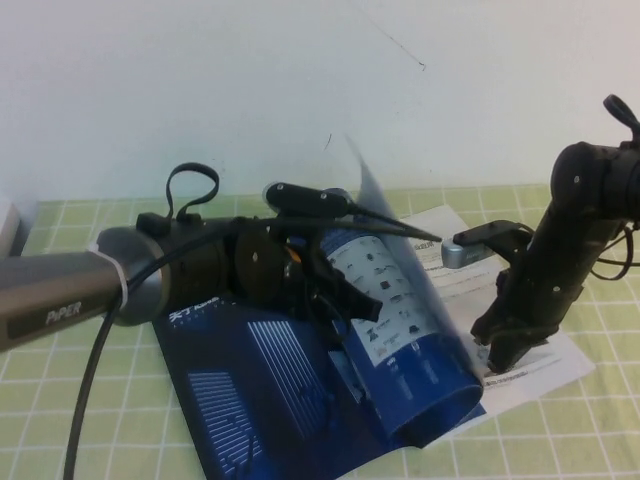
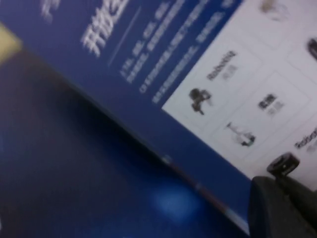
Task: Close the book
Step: 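Close the open booklet and leave it lying on the table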
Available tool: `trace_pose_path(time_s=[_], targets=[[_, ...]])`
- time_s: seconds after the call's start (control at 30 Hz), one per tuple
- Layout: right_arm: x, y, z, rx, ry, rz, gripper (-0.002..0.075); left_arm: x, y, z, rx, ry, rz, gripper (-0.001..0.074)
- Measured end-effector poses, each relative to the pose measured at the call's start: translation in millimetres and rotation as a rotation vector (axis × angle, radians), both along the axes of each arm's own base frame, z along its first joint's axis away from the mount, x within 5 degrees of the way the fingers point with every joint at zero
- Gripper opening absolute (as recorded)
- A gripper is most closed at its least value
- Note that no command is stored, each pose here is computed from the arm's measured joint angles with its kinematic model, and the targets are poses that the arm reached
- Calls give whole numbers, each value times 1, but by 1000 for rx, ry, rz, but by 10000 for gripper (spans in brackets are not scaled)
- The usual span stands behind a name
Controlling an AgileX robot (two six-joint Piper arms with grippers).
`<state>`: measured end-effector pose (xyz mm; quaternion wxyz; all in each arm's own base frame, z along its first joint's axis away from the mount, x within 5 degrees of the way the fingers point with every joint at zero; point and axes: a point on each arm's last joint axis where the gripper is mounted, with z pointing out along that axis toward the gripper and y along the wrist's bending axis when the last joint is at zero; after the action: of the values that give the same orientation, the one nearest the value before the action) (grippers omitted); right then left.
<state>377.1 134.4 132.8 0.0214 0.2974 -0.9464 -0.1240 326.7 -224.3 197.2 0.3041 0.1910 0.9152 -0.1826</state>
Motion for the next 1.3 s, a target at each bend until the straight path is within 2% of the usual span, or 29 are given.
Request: trace_pose_path(time_s=[0.13,0.37,0.47,0.73,0.97,1.1,1.3], targets=[[6,0,18,-3,-51,10,-3,8,-7,19,-15,-30,-33,-4],[16,-11,120,-81,-335,-12,-3,10,-12,33,14,-51,-114,-4],[11,-12,147,-58,-389,-6,-3,10,-11,33,33,-51,-131,-4],[4,2,156,104,-370,68,-3,8,-11,47,32,-128,-187,-3],[4,5,163,132,-397,101,-3,9,-21,60,-56,-217,-269,-4],[2,5,172,135,-392,143,-3,0,-24,82,-79,-278,-383,-4],[0,5,175,136,-383,174,-3,-20,-6,143,-103,-450,-403,-4]])
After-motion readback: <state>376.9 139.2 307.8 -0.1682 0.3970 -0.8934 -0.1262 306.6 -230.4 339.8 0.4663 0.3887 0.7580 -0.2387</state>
